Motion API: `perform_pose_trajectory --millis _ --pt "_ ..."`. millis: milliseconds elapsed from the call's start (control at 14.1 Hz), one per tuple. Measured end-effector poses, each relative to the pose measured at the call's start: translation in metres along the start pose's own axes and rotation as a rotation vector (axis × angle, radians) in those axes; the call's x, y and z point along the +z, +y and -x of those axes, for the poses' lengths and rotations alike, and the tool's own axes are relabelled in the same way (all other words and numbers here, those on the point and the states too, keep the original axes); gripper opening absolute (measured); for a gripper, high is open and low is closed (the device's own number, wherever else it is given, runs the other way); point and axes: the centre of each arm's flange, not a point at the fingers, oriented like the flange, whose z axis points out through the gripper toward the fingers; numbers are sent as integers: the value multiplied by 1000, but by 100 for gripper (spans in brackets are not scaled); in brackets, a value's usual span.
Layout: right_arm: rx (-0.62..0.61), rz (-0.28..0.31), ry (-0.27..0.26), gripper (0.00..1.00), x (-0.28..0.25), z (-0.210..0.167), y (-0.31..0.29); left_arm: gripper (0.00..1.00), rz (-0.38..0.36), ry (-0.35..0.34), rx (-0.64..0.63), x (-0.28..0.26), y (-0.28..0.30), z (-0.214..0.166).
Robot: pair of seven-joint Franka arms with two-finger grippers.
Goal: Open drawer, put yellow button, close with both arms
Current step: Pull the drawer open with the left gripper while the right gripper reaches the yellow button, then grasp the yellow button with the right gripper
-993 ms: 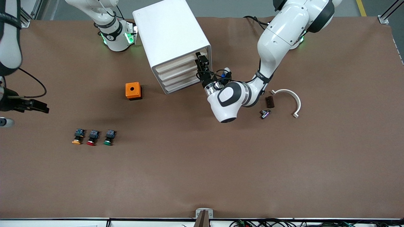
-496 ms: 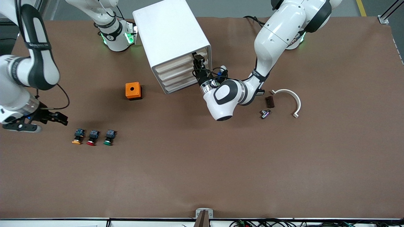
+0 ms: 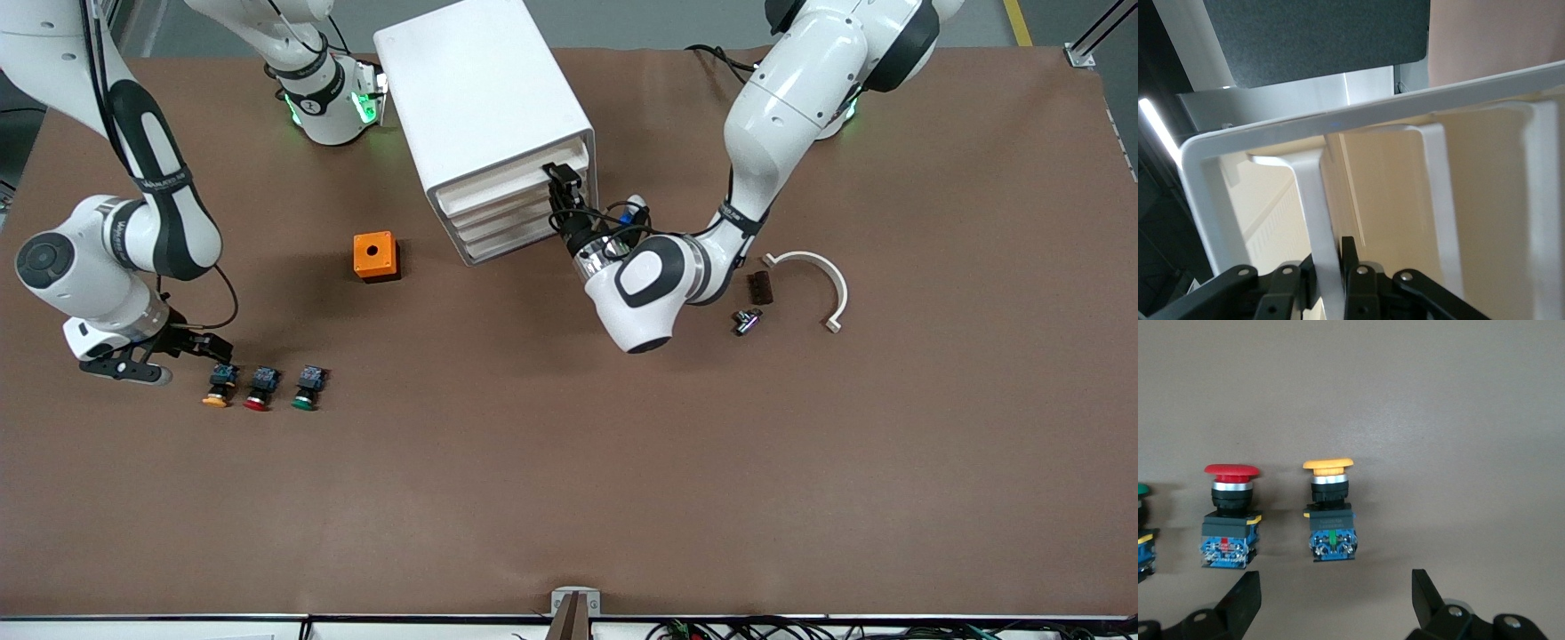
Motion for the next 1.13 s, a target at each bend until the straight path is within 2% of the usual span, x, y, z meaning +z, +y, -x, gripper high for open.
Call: perform_pose_trajectory --millis 284,709,1064,1135 --pt "-10 3 24 100 24 0 -6 11 30 -75 3 -52 -4 -13" --pt "-13 6 10 100 40 -3 -7 11 82 -183 24 -121 -13 -32" --pt "-13 10 1 100 52 -9 -5 11 94 -205 26 -133 -13 -37" --pt "-13 10 -1 100 54 -9 -5 15 102 -212 34 -135 -12 -36"
